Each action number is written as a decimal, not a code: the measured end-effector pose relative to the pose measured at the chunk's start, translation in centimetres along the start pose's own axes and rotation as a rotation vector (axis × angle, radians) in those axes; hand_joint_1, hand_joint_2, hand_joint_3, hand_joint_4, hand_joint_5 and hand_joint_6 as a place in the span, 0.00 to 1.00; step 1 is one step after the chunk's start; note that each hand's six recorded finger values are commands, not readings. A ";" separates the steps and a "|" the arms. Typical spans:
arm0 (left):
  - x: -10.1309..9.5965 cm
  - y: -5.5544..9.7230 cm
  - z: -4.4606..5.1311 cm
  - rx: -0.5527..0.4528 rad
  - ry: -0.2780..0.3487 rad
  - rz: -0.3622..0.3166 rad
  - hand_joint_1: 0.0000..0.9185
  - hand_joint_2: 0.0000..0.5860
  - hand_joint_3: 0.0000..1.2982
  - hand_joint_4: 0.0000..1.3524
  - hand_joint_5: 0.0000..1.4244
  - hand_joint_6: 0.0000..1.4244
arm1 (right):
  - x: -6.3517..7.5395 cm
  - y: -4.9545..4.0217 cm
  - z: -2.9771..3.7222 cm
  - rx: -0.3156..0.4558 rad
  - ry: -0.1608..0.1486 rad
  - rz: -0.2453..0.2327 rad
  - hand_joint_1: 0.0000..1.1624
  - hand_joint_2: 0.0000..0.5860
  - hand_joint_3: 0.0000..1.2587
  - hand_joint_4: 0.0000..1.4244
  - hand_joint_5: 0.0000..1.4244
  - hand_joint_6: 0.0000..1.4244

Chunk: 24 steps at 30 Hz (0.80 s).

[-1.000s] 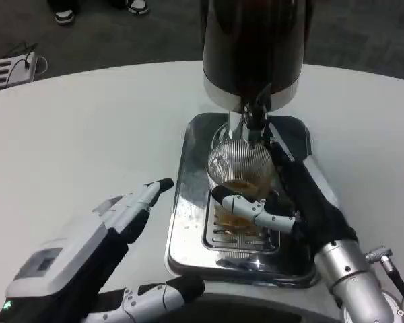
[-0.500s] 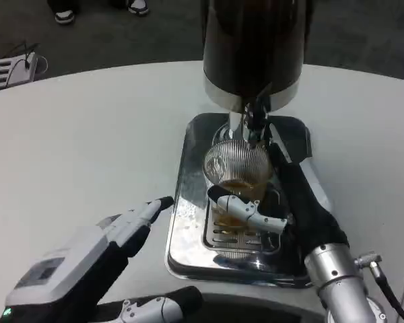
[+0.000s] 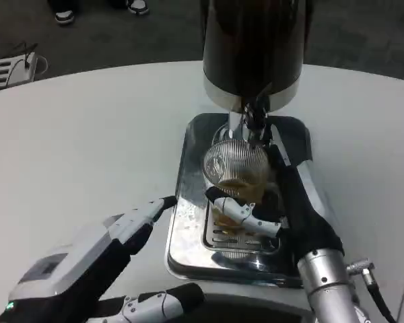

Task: Grasp the cup under the faucet to collect the drink, then remove the cup.

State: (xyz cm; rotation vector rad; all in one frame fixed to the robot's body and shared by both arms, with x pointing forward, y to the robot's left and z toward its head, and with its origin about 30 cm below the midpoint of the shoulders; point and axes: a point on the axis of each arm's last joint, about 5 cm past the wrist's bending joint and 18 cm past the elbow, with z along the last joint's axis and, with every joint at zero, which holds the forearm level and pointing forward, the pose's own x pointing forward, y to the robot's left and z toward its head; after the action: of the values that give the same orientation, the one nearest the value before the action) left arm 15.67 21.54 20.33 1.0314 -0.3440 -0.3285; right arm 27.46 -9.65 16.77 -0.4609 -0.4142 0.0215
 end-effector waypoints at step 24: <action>0.3 0.5 -0.50 -0.023 -0.004 0.006 0.00 0.18 0.07 0.00 0.03 0.02 | -0.4 2.72 0.65 -0.130 0.002 -0.105 0.86 0.49 0.49 0.62 0.73 0.89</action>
State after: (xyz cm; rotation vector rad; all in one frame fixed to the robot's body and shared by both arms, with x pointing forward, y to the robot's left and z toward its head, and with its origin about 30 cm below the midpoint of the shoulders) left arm 16.23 22.04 20.60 1.0069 -0.3461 -0.3281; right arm 27.03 -6.98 15.96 -0.5667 -0.4393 -0.1080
